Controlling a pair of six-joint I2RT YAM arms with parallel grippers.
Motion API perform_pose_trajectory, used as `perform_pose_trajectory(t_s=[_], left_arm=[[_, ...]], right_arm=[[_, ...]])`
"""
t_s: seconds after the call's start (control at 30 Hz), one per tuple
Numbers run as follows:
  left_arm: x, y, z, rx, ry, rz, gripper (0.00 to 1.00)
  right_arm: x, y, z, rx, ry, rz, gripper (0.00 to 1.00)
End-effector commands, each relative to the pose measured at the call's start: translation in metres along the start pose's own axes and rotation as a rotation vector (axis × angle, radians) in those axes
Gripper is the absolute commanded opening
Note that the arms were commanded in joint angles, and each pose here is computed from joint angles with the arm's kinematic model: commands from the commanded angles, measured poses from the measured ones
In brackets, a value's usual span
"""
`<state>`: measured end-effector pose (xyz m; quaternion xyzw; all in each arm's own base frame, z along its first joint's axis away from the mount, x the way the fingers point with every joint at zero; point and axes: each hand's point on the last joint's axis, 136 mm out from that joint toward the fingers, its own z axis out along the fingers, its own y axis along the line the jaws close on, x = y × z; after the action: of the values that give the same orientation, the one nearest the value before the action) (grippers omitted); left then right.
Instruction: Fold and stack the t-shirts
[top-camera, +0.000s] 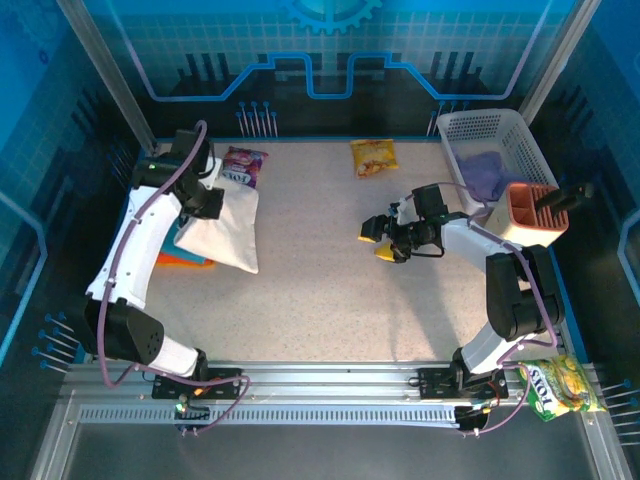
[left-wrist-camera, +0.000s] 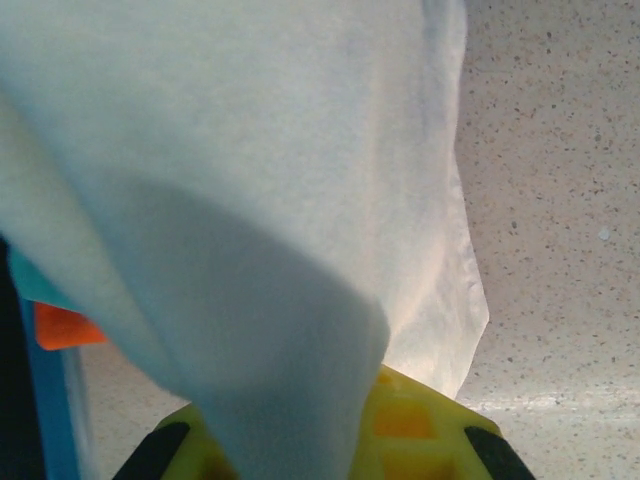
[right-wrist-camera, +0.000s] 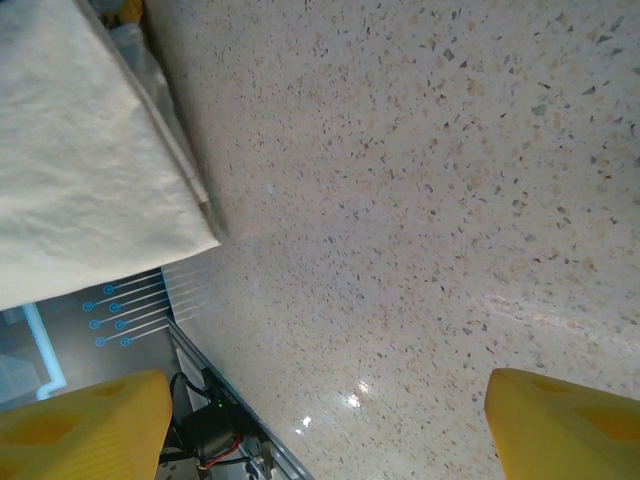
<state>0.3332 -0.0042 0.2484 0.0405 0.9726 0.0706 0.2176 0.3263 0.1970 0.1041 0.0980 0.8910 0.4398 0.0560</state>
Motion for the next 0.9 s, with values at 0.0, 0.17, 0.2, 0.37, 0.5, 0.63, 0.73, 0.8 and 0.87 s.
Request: perform_pose_trajectory(t_s=[0.0,0.17,0.2,0.37,0.5,0.63,0.73,0.8,0.87], left_arm=[[-0.011,0.017,-0.017,-0.062,-0.027,0.048,0.00],[-0.014,0.028,-0.028,-0.113,-0.022,0.089,0.00],[-0.015,0.030,-0.029,-0.124,-0.019,0.095,0.00],[-0.015,0.036,-0.031,-0.156,-0.020,0.115,0.00],[-0.016,0.043,-0.029,-0.193,-0.019,0.127,0.00],[-0.015,0.050,-0.023,-0.231,-0.004,0.128,0.00],[-0.015,0.055,-0.018,-0.244,-0.004,0.128,0.00],[-0.013,0.058,-0.014,-0.250,0.007,0.123,0.00],[-0.013,0.062,-0.010,-0.256,0.018,0.115,0.00]], right_arm=[[-0.003,0.012,-0.007,-0.021,0.005,-0.014,0.82],[-0.001,0.014,-0.008,-0.013,0.010,-0.015,0.82],[-0.001,0.014,-0.008,-0.011,0.011,-0.014,0.82],[0.001,0.016,-0.008,-0.010,0.019,-0.016,0.82],[0.003,0.020,-0.008,-0.008,0.024,-0.027,0.82],[0.006,0.020,-0.006,-0.006,0.031,-0.030,0.82],[0.005,0.018,-0.003,-0.015,0.042,-0.024,0.82],[0.004,0.019,-0.001,-0.023,0.052,-0.028,0.82],[0.003,0.019,0.001,-0.021,0.064,-0.032,0.82]])
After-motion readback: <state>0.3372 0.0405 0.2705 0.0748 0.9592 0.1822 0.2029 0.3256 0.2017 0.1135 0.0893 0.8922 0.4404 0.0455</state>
